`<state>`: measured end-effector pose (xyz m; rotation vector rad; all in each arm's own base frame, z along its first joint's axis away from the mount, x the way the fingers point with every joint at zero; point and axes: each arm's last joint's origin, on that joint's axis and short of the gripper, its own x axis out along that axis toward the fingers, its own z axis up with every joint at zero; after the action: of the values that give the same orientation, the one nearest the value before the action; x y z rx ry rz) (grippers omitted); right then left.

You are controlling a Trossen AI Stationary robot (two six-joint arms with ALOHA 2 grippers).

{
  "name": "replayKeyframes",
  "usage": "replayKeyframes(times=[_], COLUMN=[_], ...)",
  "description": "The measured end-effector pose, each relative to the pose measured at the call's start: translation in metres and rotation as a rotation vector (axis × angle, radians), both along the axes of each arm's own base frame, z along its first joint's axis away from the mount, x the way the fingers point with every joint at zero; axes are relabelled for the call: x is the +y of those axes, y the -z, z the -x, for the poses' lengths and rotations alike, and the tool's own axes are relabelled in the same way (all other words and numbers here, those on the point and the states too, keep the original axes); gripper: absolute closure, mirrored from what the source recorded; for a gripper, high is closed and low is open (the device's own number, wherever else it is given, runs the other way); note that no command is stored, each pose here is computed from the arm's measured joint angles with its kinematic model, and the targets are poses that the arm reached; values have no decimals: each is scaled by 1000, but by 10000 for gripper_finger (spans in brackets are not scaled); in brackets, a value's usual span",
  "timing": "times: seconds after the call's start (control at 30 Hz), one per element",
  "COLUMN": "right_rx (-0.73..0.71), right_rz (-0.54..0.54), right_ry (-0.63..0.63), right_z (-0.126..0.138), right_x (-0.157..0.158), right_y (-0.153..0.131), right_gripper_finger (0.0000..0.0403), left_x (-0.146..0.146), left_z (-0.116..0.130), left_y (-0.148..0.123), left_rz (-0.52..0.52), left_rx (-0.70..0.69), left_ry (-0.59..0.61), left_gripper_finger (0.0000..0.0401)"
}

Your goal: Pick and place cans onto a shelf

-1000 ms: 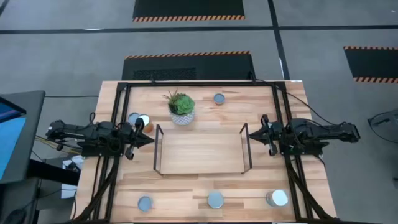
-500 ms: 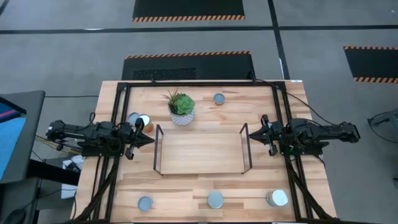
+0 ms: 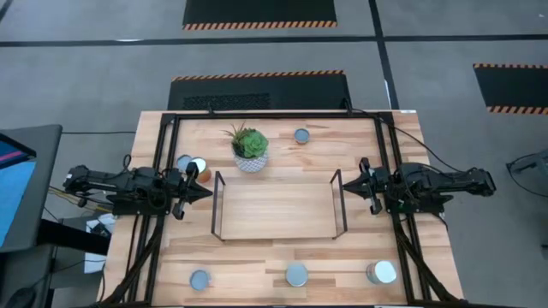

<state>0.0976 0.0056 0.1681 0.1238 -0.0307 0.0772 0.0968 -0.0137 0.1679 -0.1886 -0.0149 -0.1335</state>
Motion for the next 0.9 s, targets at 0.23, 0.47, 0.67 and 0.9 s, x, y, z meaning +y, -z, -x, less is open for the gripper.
replayKeyframes(times=[0.23,0.47,0.67,0.9], right_rx=[0,0,-1,-3], right_rz=[0,0,0,0], right_ry=[0,0,4,4], right_z=[0,0,0,0], right_x=[0,0,0,0], right_y=[0,0,0,0], right_gripper_finger=[341,341,341,341], left_x=[0,0,1,0], left_z=[0,0,0,0], left_y=[0,0,-1,0], left_rz=[-11,-9,-37,-60], left_rx=[-2,-2,-11,-12], left_ry=[0,0,-34,-12], left_gripper_finger=[401,401,401,401])
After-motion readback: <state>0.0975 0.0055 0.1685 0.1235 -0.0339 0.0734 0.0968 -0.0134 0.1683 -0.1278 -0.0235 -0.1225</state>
